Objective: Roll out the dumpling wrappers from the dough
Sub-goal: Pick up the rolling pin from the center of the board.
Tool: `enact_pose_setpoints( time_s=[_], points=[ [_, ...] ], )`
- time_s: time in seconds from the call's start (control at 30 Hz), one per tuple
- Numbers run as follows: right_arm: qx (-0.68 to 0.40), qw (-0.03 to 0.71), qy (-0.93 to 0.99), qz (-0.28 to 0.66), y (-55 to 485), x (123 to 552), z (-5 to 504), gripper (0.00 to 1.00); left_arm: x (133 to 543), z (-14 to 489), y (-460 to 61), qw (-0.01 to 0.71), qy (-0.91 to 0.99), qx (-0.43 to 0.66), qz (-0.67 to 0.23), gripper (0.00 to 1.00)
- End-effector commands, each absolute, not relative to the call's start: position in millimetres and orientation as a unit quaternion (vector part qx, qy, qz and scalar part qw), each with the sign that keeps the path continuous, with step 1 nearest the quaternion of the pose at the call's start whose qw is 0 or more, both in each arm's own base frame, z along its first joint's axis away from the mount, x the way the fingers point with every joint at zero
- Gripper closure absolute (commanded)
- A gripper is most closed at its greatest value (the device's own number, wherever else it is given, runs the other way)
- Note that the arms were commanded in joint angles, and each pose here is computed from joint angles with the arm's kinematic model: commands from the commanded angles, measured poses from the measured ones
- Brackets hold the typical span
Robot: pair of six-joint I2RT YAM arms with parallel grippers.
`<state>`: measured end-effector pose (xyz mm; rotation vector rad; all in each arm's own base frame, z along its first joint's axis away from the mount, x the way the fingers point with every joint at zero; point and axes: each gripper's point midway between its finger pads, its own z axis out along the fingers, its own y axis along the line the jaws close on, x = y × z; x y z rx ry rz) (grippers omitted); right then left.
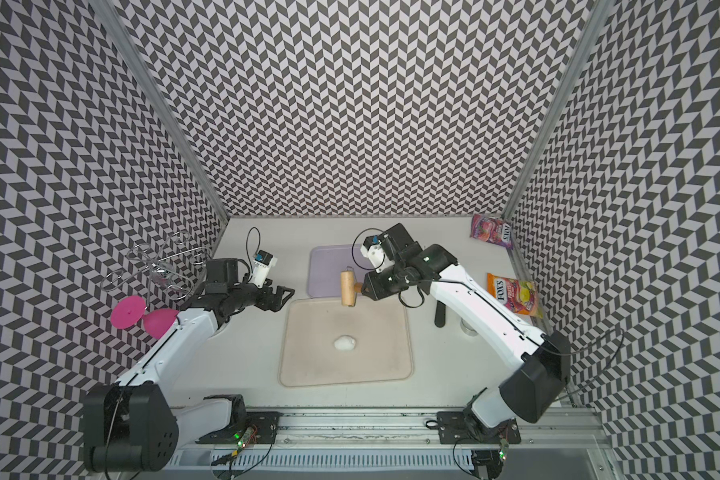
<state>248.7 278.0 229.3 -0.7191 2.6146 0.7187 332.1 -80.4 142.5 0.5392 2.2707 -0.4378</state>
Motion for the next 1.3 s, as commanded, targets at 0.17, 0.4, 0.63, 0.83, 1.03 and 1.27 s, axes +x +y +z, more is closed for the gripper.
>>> enact_pose_setpoints(
  time_s=[0.17, 0.4, 0.63, 0.83, 1.03, 1.27],
  points=[
    [-0.319, 0.125, 0.909, 0.238, 292.9, 212.0, 222.2, 1.0, 318.6, 152.0, -104.1, 0.365, 0.866, 0.278, -0.2, 0.14],
    [-0.354, 0.123, 0.863, 0.338, 322.4, 196.9, 234.1, 1.0, 264.6, 238.8, -144.4, 0.452, 0.732, 0.441, -0.255, 0.09],
    [-0.373, 0.1, 0.832, 0.397, 333.9, 179.6, 240.7, 1.0, 197.3, 268.5, -180.2, 0.479, 0.565, 0.612, -0.276, 0.01],
    [-0.38, 0.09, 0.812, 0.434, 338.9, 169.6, 249.7, 1.0, 203.6, 248.0, -201.1, 0.458, 0.551, 0.658, -0.234, 0.1],
    [-0.38, 0.09, 0.798, 0.458, 343.6, 165.5, 257.7, 1.0, 205.6, 238.4, -224.2, 0.448, 0.561, 0.655, -0.236, 0.17],
    [-0.36, 0.104, 0.807, 0.456, 345.5, 179.6, 260.1, 1.0, 194.8, 219.4, -240.9, 0.403, 0.584, 0.664, -0.235, 0.2]
  ],
)
